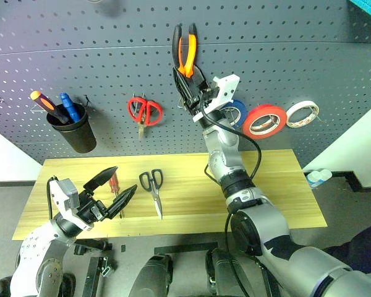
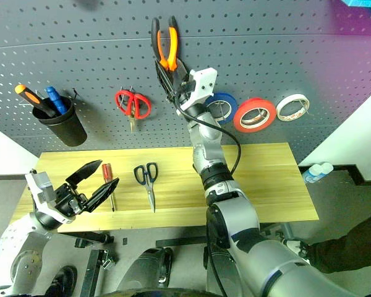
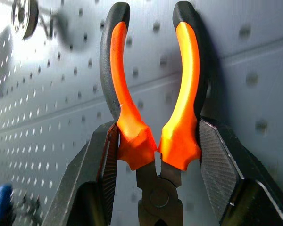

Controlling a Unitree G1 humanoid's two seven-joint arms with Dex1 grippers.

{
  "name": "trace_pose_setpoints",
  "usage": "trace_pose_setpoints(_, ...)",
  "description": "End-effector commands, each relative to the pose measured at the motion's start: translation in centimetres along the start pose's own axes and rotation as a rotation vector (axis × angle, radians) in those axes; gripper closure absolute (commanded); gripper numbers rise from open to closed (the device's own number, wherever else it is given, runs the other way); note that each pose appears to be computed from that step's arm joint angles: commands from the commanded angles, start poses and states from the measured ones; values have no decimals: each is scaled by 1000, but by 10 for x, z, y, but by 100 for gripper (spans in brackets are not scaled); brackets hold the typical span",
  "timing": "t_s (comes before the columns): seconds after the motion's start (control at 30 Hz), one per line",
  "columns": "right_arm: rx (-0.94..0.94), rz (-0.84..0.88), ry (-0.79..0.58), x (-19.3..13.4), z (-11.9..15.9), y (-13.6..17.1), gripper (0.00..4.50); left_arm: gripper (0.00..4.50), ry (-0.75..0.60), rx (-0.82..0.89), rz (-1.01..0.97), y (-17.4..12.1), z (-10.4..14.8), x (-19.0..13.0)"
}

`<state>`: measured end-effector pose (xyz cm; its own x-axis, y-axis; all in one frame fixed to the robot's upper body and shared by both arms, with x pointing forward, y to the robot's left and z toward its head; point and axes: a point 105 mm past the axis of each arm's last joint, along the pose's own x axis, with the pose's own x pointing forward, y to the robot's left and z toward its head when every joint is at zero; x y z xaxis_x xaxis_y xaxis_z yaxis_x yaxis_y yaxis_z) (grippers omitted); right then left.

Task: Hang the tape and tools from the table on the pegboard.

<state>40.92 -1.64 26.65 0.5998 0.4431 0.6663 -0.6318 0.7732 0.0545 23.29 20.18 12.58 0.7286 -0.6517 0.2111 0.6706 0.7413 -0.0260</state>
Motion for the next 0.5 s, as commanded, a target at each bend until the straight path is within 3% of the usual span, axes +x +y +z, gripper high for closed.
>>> trace_pose_setpoints(0.03,-29,-9,-64,14,18,0,241,0,-27,22,-15,-4,9,1)
trace_pose_setpoints(0.5,-149,-54,-6,4,-6,-2,241,0,-17,15,-13,-9,10,-2)
